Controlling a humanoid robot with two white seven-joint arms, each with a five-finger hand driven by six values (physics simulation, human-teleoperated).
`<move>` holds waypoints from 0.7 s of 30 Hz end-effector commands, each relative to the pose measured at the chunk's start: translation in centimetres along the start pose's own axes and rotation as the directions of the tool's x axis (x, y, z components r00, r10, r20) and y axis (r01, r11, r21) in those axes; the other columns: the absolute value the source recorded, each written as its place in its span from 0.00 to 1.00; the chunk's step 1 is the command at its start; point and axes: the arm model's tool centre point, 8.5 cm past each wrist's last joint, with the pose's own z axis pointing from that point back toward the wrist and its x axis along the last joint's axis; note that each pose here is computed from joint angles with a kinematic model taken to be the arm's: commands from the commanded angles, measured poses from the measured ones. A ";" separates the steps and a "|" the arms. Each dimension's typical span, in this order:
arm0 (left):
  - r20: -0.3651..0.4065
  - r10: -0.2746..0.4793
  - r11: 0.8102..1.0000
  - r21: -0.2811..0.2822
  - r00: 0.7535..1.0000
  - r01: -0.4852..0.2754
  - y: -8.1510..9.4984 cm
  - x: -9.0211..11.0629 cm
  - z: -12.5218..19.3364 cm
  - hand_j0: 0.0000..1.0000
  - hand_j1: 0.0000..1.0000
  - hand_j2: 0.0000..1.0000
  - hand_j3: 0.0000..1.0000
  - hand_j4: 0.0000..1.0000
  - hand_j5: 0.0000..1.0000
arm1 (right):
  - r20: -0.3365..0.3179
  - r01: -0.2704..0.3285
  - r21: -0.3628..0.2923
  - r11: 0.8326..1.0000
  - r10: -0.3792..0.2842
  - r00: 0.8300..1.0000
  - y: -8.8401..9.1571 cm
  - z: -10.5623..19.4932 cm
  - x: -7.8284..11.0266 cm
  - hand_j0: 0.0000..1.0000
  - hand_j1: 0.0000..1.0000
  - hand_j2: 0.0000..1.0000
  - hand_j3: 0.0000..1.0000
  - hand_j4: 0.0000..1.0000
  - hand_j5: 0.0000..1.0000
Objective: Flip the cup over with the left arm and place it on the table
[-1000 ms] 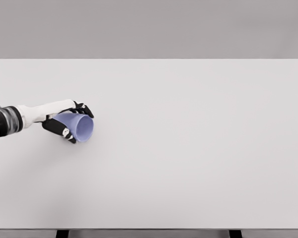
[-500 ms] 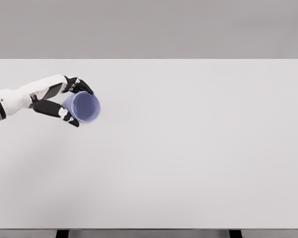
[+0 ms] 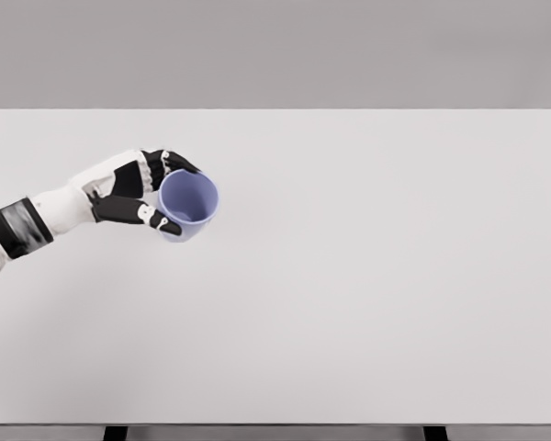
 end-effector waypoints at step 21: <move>0.105 0.158 0.983 0.075 0.982 -0.167 -0.3 -4.4 -2.0 0.58 0.58 0.58 0.58 0.58 0.58 | 0.000 -0.001 0.001 1.000 0.001 1.000 0.0 0.0 0.0 1.00 1.00 1.00 1.00 1.00 1.00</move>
